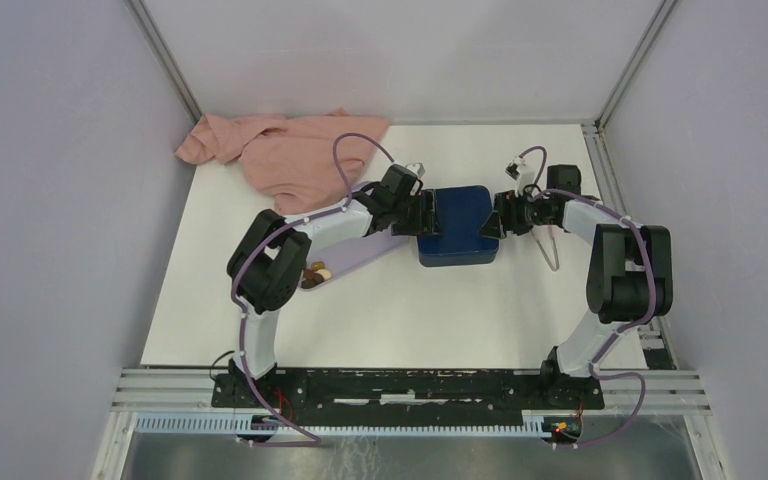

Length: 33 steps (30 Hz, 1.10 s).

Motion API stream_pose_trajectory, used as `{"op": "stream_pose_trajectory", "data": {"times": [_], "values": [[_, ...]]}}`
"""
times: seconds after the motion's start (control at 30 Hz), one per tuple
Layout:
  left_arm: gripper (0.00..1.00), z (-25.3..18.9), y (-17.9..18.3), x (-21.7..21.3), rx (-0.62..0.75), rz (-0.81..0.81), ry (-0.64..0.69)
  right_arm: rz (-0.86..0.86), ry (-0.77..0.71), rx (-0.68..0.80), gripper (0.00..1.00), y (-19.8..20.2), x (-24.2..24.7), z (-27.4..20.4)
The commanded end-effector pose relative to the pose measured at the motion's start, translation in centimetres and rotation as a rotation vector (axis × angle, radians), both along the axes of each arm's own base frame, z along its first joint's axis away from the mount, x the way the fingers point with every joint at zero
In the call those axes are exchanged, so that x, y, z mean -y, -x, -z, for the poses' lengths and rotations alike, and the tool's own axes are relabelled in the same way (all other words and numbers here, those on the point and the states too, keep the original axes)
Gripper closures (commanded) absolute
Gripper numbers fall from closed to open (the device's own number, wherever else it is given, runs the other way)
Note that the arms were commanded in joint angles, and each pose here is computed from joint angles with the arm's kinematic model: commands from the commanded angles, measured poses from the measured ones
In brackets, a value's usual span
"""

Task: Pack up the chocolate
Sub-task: Close the box lid on the packing box.

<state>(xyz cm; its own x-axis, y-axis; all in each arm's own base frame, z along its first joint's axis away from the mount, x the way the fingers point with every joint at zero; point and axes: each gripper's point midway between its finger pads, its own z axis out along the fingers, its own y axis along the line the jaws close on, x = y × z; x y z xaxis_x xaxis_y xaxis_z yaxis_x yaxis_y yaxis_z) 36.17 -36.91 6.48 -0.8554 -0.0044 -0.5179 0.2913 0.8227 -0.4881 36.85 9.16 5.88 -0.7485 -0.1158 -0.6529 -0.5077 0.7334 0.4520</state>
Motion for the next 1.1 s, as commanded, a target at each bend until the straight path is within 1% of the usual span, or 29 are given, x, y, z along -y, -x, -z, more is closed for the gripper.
{"op": "stream_pose_trajectory", "data": {"times": [0.0,0.03,0.07,0.23,0.33,0.43,0.53,0.63,0.7,0.73,0.93,1.07], "values": [[0.24,-1.3,-0.8,1.3,0.051,0.033,0.032,0.023,0.012,-0.019,0.25,-0.8,0.7,0.0],[0.23,-1.7,-0.9,1.3,0.058,0.031,0.041,0.033,0.003,-0.025,0.30,-0.8,0.8,-0.1],[0.21,-2.2,-0.9,1.4,0.067,0.028,0.052,0.040,-0.005,-0.028,0.33,-0.8,1.0,-0.1],[0.14,-5.8,-1.5,1.7,0.129,0.015,0.118,0.059,-0.013,-0.041,0.40,-0.8,1.3,0.1],[0.12,-8.8,-1.7,1.3,0.187,-0.001,0.151,0.065,-0.016,-0.048,0.45,-0.8,1.4,0.2],[0.12,-10.6,-1.6,0.2,0.233,-0.024,0.158,0.064,-0.020,-0.052,0.48,-0.8,1.4,0.4],[0.17,-10.3,-1.3,-1.7,0.250,-0.059,0.121,0.062,-0.023,-0.052,0.50,-0.8,1.3,0.4],[0.29,-8.8,-1.1,-3.8,0.248,-0.100,0.059,0.060,-0.026,-0.053,0.51,-0.8,1.3,0.5],[0.31,-7.7,-0.9,-4.6,0.228,-0.104,0.041,0.059,-0.026,-0.055,0.51,-0.9,1.3,0.5],[0.31,-7.2,-0.7,-4.7,0.219,-0.095,0.042,0.058,-0.025,-0.053,0.51,-0.9,1.3,0.5],[0.17,-5.9,1.1,-2.4,0.188,0.053,0.113,0.049,-0.030,-0.041,0.49,-1.4,1.1,0.3],[0.18,-4.2,1.0,-1.9,0.156,0.080,0.099,0.029,-0.032,-0.018,0.47,-2.0,0.9,-0.3]]}}
